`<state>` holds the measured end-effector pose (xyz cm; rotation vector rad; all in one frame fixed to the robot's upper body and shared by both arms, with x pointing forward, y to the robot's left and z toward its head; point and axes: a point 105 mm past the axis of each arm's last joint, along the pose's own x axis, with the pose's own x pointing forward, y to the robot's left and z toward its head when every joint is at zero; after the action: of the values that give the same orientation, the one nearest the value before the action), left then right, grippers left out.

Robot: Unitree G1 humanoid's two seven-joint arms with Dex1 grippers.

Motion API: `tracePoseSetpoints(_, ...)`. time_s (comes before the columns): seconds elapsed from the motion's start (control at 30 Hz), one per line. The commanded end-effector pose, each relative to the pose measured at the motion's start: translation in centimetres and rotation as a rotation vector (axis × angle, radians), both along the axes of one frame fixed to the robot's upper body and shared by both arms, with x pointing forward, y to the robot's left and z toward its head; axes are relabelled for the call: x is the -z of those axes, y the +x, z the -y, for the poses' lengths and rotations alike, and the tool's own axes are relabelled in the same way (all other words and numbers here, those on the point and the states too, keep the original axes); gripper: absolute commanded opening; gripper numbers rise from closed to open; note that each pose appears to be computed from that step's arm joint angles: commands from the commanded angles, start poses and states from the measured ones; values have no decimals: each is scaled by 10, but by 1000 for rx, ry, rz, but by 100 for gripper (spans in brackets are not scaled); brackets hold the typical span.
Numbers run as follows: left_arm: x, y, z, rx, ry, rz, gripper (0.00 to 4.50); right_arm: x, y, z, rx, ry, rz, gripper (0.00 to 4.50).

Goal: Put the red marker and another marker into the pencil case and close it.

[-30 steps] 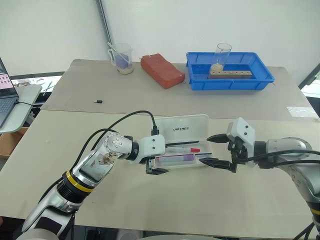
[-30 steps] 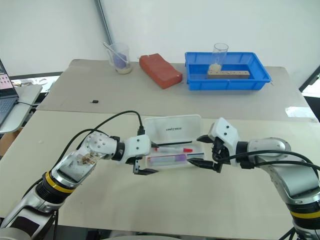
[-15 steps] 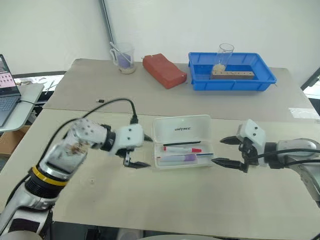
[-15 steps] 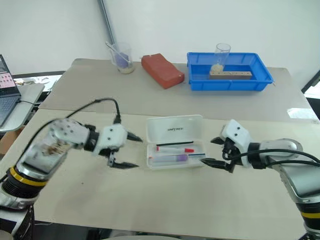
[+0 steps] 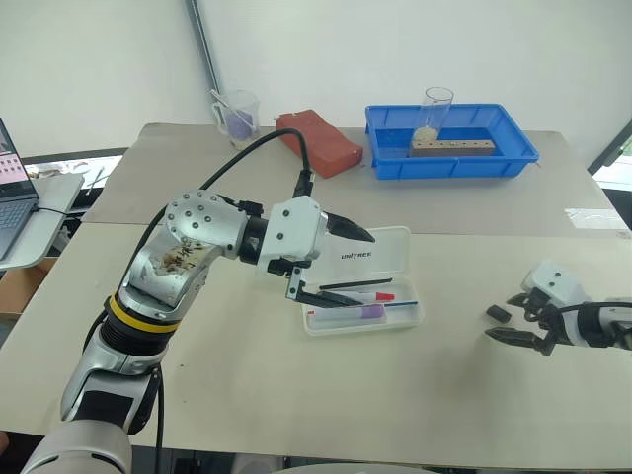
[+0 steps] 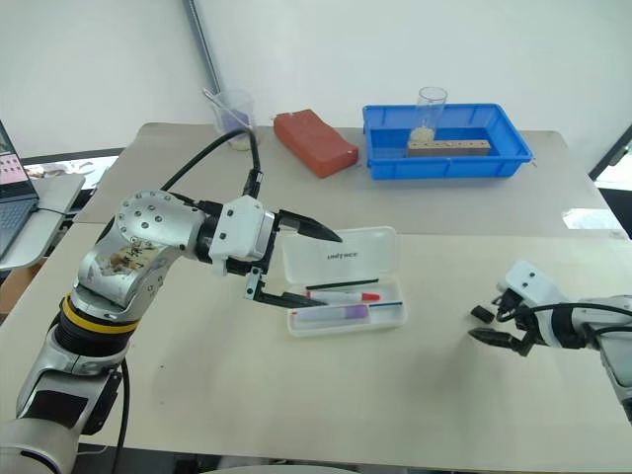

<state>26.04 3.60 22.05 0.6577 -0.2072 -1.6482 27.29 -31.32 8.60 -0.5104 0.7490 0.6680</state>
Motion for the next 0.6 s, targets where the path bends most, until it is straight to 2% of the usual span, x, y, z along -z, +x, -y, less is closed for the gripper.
tracePoseSetpoints(0.03, -7, -3, -1, 12, -5, 47, 448, -4, 8, 4, 12, -15, 33, 425)
tracePoseSetpoints(0.13, -7, -4, -2, 6, -12, 43, 450, -2, 8, 7, 20, -22, 23, 339)
tracePoseSetpoints(0.23, -7, -4, -3, 3, -14, 41, 450, -1, 7, 6, 5, -14, 14, 233)
tracePoseSetpoints(0.27, -7, -4, -3, 0, -14, 41, 450, -1, 7, 5, 0, -8, 10, 185)
tracePoseSetpoints(0.33, -7, -3, -4, -7, -14, 43, 450, -2, 7, 3, -15, -6, 9, 131)
tracePoseSetpoints(0.43, -6, -1, -6, -20, -13, 42, 450, -14, 11, -15, -88, 30, 50, 28)
tracePoseSetpoints(0.6, 0, -1, -15, -29, 19, 14, 450, -40, 11, -80, -331, 102, 114, 24)
